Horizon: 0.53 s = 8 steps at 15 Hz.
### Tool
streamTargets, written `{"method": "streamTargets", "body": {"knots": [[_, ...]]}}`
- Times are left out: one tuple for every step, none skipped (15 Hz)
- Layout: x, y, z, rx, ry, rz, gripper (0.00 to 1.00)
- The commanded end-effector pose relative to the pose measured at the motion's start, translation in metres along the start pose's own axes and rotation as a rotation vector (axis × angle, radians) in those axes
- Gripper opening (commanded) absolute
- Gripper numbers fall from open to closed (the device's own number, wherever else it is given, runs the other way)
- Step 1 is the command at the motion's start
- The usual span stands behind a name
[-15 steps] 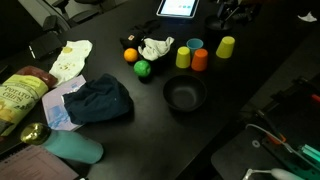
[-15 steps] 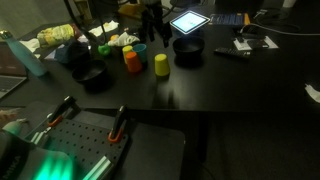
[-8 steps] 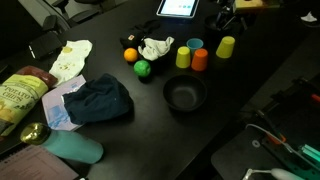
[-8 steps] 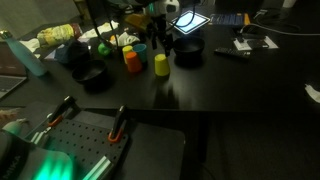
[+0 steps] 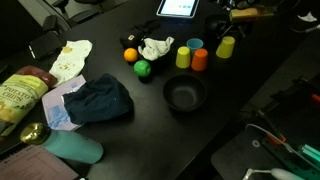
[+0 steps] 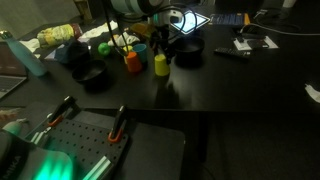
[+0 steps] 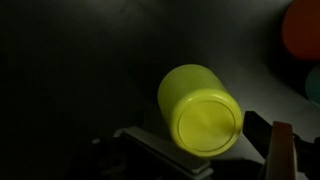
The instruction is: Put the yellow cup on top of the others
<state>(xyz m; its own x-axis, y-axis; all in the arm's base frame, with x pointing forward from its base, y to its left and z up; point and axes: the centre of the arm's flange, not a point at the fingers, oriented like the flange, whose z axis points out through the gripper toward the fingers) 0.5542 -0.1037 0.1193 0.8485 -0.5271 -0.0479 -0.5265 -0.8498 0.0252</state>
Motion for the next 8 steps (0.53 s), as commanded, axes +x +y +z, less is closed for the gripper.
{"method": "streamTargets", "body": {"knots": [[0.011,-0.005,-0.002,0.012,-0.009,-0.008,0.74],[0.010,-0.006,-0.004,0.009,-0.009,-0.005,0.68],[0.009,-0.008,-0.006,0.004,-0.015,0.003,0.58],[0.007,-0.010,-0.010,-0.001,-0.031,0.009,0.51],[0.005,-0.013,-0.014,0.003,-0.041,0.010,0.45],[0.003,-0.016,-0.018,0.002,-0.054,0.012,0.44],[-0.001,-0.020,-0.026,-0.010,-0.068,0.021,0.44],[-0.005,-0.025,-0.032,-0.012,-0.081,0.017,0.44]]}}
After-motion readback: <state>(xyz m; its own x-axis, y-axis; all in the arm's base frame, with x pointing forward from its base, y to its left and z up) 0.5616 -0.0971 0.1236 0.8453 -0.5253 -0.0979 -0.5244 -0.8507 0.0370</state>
